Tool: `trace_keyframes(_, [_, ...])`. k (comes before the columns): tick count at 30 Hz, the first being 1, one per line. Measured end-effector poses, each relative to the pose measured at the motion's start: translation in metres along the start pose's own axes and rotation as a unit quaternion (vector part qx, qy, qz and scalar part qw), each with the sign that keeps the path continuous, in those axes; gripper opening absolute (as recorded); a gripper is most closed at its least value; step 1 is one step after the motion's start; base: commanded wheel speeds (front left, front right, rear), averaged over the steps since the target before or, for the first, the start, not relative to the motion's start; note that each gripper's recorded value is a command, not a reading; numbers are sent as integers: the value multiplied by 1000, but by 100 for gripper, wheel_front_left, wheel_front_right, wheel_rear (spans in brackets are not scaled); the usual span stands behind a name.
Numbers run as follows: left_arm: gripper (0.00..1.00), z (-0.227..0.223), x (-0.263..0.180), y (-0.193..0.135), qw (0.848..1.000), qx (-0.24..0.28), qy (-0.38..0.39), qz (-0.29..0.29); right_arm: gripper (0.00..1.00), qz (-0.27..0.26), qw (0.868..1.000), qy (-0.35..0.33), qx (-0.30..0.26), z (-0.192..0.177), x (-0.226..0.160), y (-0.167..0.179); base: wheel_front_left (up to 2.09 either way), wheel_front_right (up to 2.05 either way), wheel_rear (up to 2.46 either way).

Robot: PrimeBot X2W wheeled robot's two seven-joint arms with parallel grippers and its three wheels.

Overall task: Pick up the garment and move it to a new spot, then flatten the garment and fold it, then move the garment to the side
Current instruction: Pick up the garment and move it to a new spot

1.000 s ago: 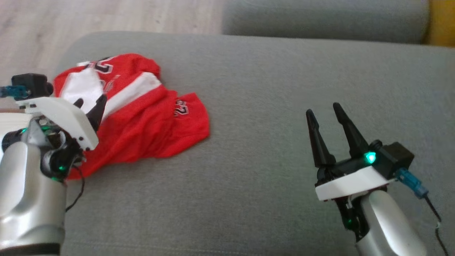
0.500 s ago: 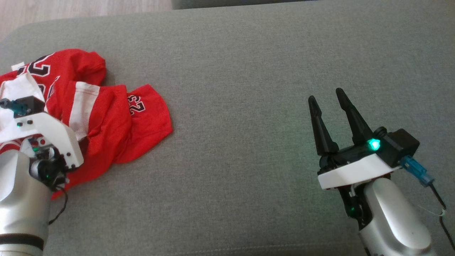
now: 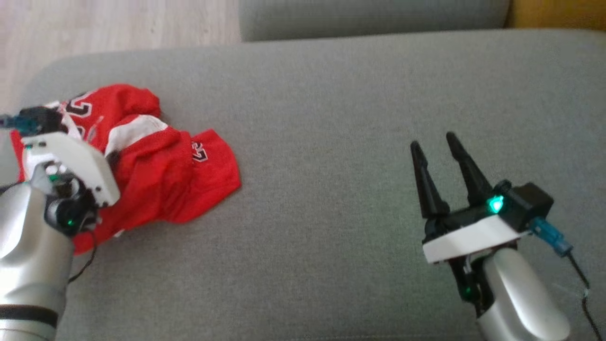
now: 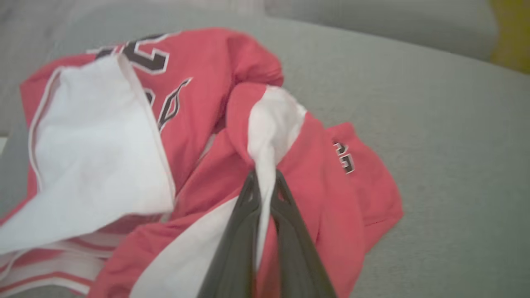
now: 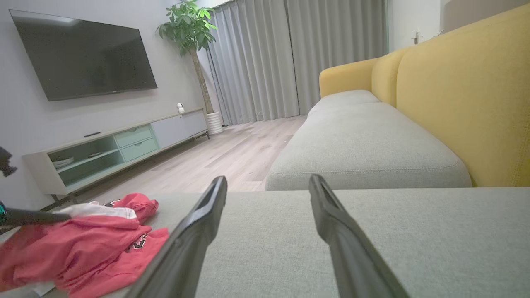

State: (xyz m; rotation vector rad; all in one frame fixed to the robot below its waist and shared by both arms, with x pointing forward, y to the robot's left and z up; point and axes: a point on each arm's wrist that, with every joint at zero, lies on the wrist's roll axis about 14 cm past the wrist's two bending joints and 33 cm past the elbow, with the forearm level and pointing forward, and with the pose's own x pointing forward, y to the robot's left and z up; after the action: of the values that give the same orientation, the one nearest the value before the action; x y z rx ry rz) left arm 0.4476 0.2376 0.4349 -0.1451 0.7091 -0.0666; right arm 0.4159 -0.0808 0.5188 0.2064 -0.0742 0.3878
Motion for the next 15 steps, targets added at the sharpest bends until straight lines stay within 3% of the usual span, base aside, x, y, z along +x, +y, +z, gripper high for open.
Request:
trace_keyframes(4, [0,44,-27,-39,995,10,-76,-60,100,6,1000,-1,5,2,-12,13,0,0,0])
trace_keyframes(7, [0,79,-55,-72,984,16,-137,-115,100,15,1000,-12,5,10,-16,23,0,0,0])
trace_keyframes(15, [0,137,-105,-172,934,54,-258,-242,100,0,1000,-27,-1,22,-24,16,0,0,0])
